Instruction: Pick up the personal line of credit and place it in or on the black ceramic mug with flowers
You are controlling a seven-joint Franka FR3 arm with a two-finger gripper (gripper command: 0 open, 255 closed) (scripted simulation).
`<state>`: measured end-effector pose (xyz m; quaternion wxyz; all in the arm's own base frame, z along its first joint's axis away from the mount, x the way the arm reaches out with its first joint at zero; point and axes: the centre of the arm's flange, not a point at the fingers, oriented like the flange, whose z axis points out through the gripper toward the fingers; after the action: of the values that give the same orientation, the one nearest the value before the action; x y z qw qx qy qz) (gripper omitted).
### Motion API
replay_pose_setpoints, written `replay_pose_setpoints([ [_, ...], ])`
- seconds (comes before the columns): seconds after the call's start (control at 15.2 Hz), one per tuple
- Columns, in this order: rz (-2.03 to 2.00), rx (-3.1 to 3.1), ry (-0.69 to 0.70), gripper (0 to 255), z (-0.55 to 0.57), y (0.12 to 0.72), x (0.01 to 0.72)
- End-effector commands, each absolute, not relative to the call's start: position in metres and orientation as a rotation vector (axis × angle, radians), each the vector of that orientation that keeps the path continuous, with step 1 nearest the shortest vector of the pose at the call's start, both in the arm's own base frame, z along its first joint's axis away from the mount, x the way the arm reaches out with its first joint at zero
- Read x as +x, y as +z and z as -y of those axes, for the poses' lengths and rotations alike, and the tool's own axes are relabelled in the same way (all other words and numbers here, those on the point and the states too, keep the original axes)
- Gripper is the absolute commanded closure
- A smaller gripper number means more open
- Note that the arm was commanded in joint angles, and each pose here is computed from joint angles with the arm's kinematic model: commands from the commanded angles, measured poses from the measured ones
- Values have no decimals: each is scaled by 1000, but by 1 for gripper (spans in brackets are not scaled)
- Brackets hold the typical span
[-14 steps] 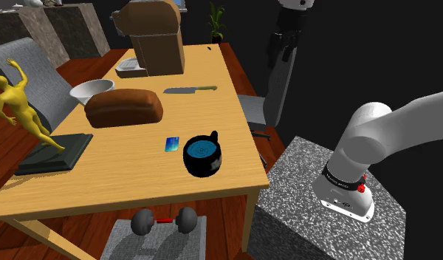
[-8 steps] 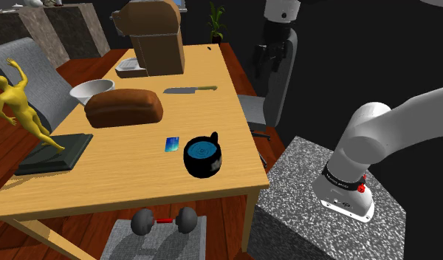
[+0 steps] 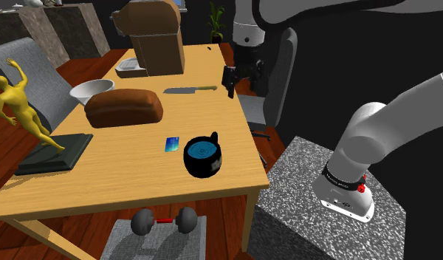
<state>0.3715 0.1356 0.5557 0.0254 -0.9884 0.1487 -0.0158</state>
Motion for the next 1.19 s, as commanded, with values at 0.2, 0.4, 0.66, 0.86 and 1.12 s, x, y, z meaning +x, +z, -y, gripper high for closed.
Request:
replay_pose_setpoints([
  [0.2, -607, -3023, 0, 0, -183, 520, 408],
  [0.4, -691, -3001, 28, 0, -208, 499, 431],
  [0.66, -802, -2968, 66, 0, -241, 471, 464],
  [0.86, -884, -2940, 95, 0, -264, 450, 489],
  [1.12, -993, -2899, 132, 0, -293, 421, 524],
])
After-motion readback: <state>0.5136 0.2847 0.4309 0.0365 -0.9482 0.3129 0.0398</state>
